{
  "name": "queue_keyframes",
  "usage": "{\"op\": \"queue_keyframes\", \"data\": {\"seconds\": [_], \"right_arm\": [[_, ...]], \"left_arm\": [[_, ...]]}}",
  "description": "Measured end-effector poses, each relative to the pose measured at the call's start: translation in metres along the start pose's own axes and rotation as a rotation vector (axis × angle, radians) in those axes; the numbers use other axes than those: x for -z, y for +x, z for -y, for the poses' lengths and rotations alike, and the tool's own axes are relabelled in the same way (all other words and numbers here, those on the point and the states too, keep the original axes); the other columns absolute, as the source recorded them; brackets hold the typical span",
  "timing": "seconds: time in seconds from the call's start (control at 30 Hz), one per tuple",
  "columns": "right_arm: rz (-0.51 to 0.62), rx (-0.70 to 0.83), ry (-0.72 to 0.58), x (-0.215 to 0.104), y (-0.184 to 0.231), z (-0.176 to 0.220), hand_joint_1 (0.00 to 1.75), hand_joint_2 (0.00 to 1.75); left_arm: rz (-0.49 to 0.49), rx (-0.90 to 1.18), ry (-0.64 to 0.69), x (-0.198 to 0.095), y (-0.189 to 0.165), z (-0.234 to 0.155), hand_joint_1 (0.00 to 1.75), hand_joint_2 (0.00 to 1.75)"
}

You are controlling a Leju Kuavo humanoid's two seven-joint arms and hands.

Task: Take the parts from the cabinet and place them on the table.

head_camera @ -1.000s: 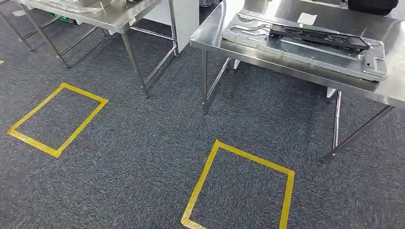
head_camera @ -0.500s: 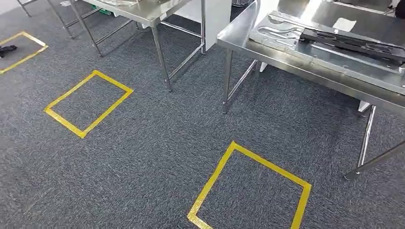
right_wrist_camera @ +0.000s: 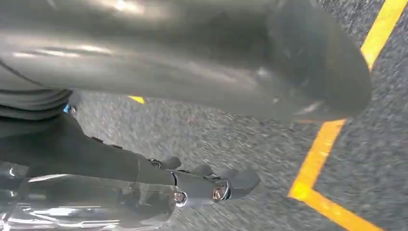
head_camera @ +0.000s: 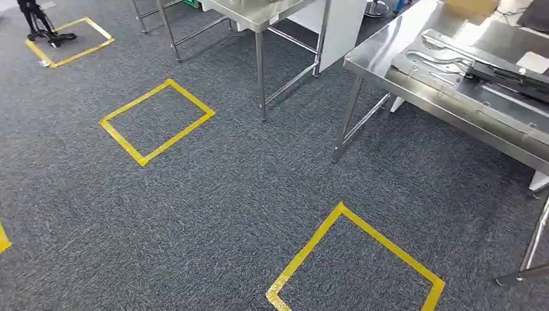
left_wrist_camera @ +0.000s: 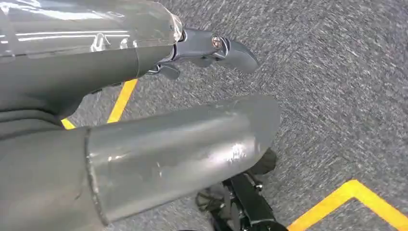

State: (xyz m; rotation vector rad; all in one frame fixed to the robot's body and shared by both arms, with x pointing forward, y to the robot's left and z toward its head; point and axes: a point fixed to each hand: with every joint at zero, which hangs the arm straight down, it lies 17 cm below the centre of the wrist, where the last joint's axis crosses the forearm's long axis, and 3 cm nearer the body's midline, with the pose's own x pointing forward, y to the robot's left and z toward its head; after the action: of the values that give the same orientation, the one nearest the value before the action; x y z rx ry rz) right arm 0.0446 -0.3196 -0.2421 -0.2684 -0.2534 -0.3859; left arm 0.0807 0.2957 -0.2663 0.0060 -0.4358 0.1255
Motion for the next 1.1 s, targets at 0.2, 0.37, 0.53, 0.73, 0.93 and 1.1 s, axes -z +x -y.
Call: {"op": "queue_keyframes", "data": {"seconds": [0.2,0.37,0.53,0.73,0.93,1.1], "right_arm": [[0.007,-0.045,0.008,0.000,0.002,-0.002,0.00,0.00],[0.003,-0.073,0.007,0.000,-0.004,0.000,0.00,0.00],[0.002,-0.112,0.015,0.000,-0.004,-0.002,0.00,0.00],[0.017,-0.156,0.033,0.000,0.001,-0.006,0.00,0.00],[0.004,-0.171,0.030,0.000,-0.006,-0.002,0.00,0.00],[0.000,-0.171,0.025,0.001,-0.008,0.001,0.00,0.00]], "left_arm": [[-0.012,0.000,0.000,-0.001,-0.005,0.001,0.00,0.00],[-0.006,0.000,-0.001,0.001,0.000,0.002,0.00,0.00],[-0.015,0.002,-0.002,0.000,-0.003,0.002,0.00,0.00],[-0.029,0.000,-0.004,-0.002,-0.010,0.004,0.00,0.00],[-0.031,-0.001,-0.007,-0.001,-0.008,0.005,0.00,0.00],[-0.028,-0.003,-0.013,0.000,-0.005,0.009,0.00,0.00]]}}
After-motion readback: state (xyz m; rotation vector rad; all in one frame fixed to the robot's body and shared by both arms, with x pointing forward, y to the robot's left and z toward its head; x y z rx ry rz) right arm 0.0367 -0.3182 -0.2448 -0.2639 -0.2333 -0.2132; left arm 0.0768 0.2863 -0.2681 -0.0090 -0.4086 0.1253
